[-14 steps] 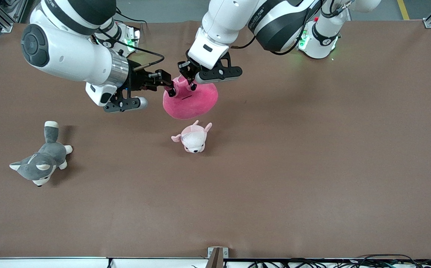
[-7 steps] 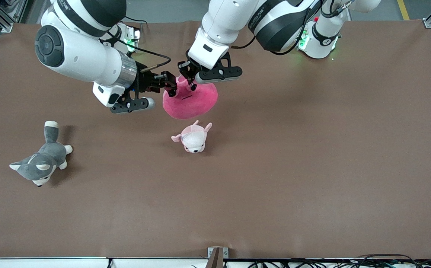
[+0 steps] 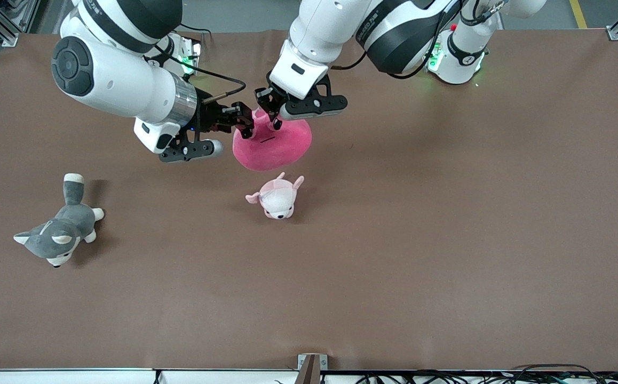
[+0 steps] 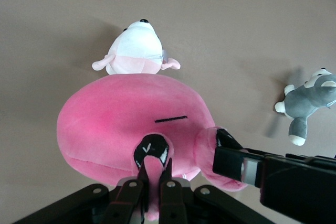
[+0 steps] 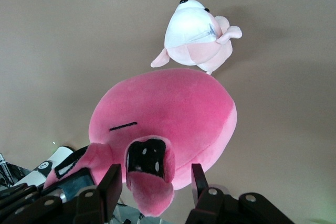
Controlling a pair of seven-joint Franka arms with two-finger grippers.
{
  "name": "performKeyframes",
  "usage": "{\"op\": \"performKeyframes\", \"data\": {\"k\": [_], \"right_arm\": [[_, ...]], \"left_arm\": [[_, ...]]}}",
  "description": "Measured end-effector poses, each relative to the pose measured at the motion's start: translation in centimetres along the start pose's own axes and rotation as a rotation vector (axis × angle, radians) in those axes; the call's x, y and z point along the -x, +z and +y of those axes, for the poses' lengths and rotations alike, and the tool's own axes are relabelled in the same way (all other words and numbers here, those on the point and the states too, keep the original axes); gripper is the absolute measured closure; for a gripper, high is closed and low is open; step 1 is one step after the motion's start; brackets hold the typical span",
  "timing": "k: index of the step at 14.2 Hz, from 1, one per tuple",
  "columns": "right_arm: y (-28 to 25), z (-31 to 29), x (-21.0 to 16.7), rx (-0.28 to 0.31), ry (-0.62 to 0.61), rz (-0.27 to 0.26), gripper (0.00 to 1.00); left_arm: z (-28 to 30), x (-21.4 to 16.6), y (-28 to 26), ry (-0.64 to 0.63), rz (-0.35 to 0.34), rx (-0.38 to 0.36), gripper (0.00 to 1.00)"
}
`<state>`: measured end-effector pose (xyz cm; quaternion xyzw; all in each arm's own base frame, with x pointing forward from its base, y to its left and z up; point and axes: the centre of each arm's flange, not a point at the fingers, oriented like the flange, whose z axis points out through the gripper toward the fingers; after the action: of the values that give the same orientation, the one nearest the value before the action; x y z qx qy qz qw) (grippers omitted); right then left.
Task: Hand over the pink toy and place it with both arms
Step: 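Close the right gripper on the pink plush beside the left gripper, then open the left gripper to release the pink plush to the right gripper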
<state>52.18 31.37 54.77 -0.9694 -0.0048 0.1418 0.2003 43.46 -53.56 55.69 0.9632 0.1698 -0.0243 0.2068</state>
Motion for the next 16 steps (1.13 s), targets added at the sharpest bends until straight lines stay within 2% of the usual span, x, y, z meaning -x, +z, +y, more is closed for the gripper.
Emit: {"op": "performKeyframes", "data": {"k": [6,10,11,15,16], "right_arm": [[0.46,-0.10,-0.13,0.003,-0.001,-0.007,0.41],[0.93,-0.31,-0.15,0.007,-0.004,-0.014,0.85],[0.99,-0.35,-0.14,0.008,-0.005,-0.015,0.91],[0.96,-0.35,-0.15,0.007,-0.011,-0.014,0.91],[0.92,-0.33,-0.16,0.007,-0.011,-0.014,0.91]], "left_arm": [[-0.02,0.00,0.01,0.000,-0.001,-0.002,0.91],[-0.11,0.02,0.09,0.000,-0.004,-0.010,0.91],[-0.14,0.02,0.11,0.000,-0.004,-0.012,0.91],[-0.13,-0.06,0.02,-0.001,-0.003,-0.011,0.89],[-0.10,-0.10,-0.08,-0.002,-0.002,-0.009,0.83]]}}
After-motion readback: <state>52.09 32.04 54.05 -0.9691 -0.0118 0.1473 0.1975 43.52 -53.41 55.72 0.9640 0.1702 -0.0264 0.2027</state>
